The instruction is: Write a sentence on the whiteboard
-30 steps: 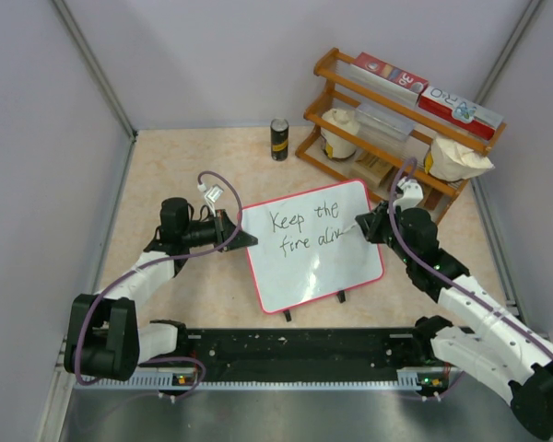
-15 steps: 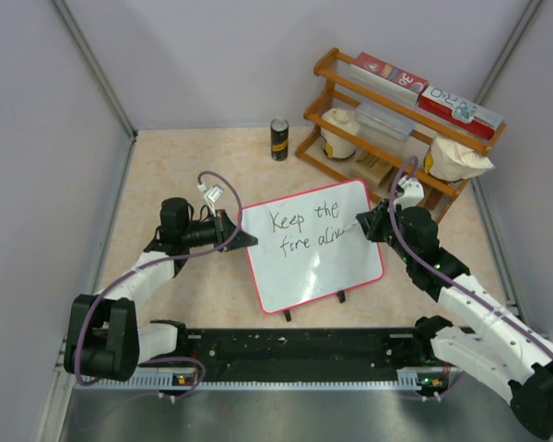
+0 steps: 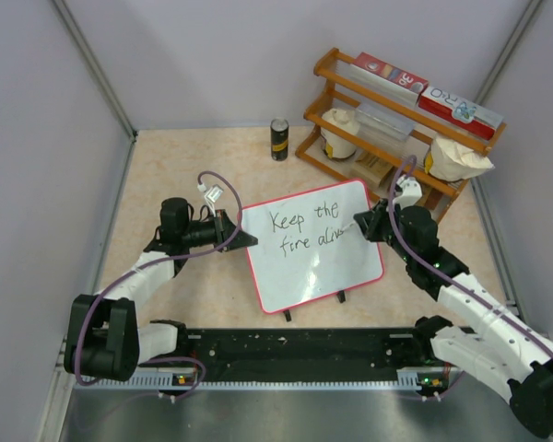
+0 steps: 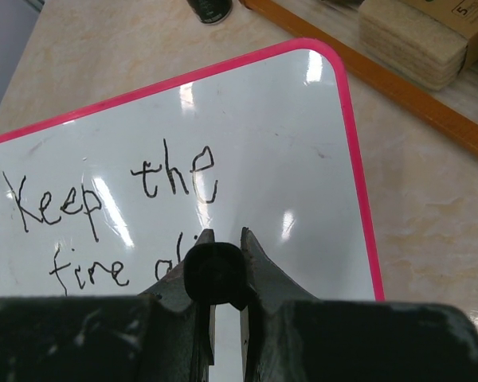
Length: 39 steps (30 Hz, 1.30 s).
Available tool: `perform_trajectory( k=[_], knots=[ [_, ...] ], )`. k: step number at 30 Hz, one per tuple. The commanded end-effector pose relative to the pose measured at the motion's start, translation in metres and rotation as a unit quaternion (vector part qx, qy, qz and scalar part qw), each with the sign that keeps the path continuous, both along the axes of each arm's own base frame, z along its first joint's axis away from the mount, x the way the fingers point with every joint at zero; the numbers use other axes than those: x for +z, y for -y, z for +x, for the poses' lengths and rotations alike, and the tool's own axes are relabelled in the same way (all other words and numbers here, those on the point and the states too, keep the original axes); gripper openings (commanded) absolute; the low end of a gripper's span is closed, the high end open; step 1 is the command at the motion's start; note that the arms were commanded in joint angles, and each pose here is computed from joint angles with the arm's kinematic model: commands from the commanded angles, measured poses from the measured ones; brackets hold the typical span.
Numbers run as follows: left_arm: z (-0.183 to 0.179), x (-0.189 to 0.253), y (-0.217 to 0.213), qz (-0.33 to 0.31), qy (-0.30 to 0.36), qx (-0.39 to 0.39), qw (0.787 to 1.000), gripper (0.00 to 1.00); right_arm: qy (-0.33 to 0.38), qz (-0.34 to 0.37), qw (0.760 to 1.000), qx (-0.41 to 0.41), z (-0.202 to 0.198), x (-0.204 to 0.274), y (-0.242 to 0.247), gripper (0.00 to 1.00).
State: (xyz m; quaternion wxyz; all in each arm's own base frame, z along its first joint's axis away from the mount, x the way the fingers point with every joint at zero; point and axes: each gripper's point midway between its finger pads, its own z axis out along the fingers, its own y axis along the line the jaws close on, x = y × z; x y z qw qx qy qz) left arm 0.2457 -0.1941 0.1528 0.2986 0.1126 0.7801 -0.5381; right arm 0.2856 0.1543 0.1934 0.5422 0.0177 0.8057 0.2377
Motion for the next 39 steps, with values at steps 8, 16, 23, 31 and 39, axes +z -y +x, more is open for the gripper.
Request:
perform_trajectory(
  k=[8,16,23,31,39],
  knots=[
    [0.011,-0.023,-0.011,0.053,0.033,0.031,0.998,0.0,-0.016,-0.005,1.0,0.013,-0.01,-0.009,0.001,0.0],
    [0.011,-0.024,-0.011,0.054,0.031,0.031,0.998,0.0,-0.029,-0.011,0.999,0.008,-0.014,-0.02,0.005,0.0],
    [0.01,-0.024,-0.011,0.054,0.031,0.031,0.998,0.0,-0.021,-0.022,0.999,-0.017,-0.011,-0.016,0.016,0.0],
    [0.01,-0.023,-0.011,0.054,0.032,0.031,0.998,0.0,-0.006,-0.022,0.999,-0.035,-0.006,-0.004,0.021,0.0],
    [0.011,-0.024,-0.011,0.055,0.031,0.031,0.998,0.0,0.048,0.01,0.999,-0.02,-0.007,0.037,0.017,0.0]
  ],
)
